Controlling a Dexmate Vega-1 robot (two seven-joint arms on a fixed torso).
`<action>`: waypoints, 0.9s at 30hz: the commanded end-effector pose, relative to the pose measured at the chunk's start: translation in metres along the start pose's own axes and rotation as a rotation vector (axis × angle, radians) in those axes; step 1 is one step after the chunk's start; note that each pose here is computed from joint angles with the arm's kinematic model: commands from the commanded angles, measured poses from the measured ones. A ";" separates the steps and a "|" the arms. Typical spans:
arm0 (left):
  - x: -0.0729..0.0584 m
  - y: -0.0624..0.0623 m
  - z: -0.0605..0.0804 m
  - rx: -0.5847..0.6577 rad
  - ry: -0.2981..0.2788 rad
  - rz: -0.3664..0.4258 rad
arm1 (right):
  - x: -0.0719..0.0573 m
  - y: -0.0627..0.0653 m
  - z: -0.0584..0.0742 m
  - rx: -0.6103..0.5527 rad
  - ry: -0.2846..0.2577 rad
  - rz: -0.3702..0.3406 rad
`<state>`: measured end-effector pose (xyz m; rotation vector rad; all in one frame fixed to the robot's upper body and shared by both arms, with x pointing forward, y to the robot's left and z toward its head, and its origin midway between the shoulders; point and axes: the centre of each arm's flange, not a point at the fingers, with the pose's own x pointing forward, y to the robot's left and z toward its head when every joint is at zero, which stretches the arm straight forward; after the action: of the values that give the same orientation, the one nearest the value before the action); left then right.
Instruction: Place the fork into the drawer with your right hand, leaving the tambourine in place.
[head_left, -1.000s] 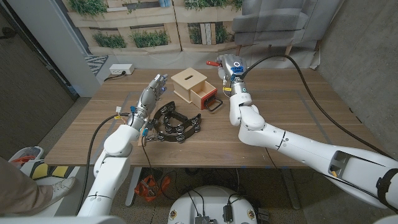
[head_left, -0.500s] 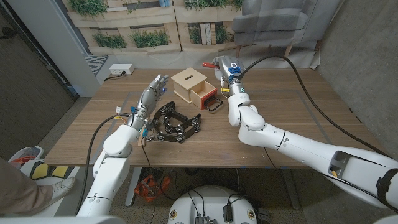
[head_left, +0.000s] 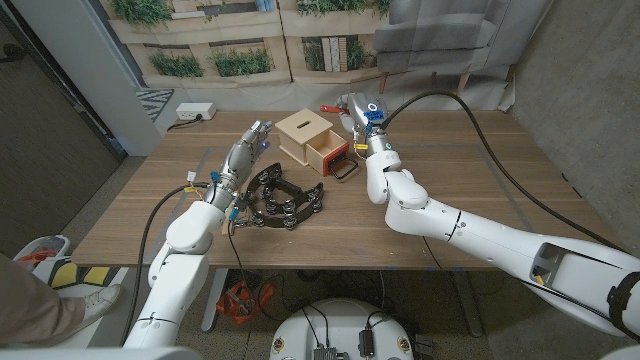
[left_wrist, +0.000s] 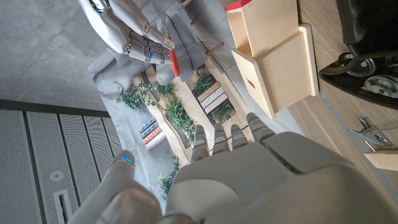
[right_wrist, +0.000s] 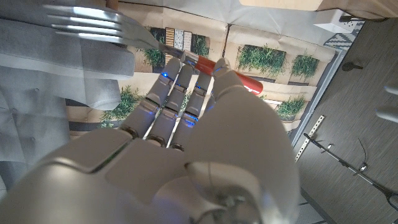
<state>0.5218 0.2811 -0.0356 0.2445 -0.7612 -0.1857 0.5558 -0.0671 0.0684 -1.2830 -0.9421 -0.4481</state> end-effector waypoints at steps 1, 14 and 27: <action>-0.004 -0.004 0.003 0.003 0.000 0.005 | 0.001 0.003 0.006 0.045 -0.040 0.032; -0.007 -0.004 0.003 0.006 0.000 0.018 | 0.005 0.005 0.013 0.106 -0.068 0.034; -0.004 -0.001 0.001 0.001 -0.004 0.011 | 0.007 0.003 0.025 0.153 -0.099 0.025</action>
<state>0.5161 0.2785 -0.0389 0.2419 -0.7626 -0.1725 0.5564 -0.0516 0.0701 -1.2299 -0.9861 -0.3395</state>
